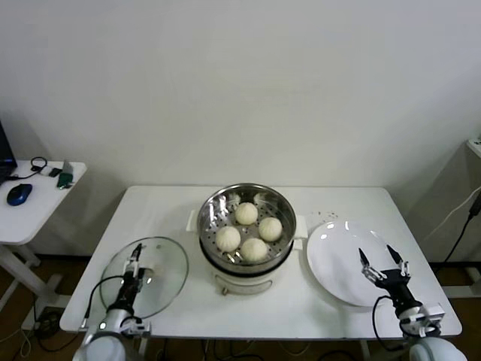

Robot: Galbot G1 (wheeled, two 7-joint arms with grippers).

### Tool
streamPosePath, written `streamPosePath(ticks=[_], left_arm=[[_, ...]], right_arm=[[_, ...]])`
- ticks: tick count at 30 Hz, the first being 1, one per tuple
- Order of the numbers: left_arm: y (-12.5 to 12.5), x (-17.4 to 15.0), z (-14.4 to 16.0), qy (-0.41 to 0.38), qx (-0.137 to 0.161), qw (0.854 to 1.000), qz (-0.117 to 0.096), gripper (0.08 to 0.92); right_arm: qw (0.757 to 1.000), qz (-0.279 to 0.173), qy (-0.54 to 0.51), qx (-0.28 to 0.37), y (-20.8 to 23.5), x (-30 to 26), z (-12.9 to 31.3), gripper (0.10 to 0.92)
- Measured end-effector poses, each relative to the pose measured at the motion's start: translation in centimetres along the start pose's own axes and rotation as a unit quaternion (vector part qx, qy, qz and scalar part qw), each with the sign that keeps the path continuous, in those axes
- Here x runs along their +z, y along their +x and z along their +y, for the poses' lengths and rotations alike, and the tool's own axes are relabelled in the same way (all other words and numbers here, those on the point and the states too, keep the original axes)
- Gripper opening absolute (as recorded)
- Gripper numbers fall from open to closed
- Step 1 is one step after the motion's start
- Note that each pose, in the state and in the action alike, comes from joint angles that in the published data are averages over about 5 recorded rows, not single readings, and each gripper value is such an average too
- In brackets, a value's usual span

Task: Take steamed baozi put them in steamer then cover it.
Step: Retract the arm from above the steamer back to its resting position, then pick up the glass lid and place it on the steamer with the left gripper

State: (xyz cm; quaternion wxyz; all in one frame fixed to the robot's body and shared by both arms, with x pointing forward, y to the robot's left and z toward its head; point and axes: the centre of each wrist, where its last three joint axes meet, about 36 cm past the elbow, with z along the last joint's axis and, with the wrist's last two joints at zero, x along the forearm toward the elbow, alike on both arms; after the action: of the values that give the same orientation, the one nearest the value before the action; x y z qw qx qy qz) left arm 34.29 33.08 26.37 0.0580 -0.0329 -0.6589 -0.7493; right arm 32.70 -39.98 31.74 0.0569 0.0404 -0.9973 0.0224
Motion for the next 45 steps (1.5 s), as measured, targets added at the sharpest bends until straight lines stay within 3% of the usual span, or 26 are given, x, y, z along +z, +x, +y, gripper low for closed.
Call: streamPosePath(ticks=[5,8,20,30,38,45], left_arm=[[-0.7,0.2,-0.4,-0.002,-0.003,1.000,-0.002,0.818],[-0.9,0.3,-0.5,-0.001,-0.005,1.000,-0.003,0.773],[-0.8,0.2,-1.4,0.009,0.005,1.000,-0.005,0.433],[-0.4,0.1,-1.2,0.018,-0.005,1.000,-0.004,0.162],[0.2,0.5,-0.1,0.019,-0.029,0.999,0.002,0.148],[1.4,1.1,2.2,0.014,-0.061,0.998,0.022,0.148]], right_arm=[[1.000,0.002,0.003,-0.001,0.1,0.3,0.2,0.823],[1.000,0.002,0.006,-0.002,0.1,0.4,0.4,0.823],[1.000,0.002,0.013,-0.005,-0.2,0.6,0.9,0.823],[1.000,0.002,0.019,-0.002,-0.1,1.0,0.9,0.823],[1.000,-0.001,0.024,0.002,-0.3,0.7,0.3,0.823],[1.000,0.000,0.031,0.000,-0.7,0.3,-0.2,0.823]])
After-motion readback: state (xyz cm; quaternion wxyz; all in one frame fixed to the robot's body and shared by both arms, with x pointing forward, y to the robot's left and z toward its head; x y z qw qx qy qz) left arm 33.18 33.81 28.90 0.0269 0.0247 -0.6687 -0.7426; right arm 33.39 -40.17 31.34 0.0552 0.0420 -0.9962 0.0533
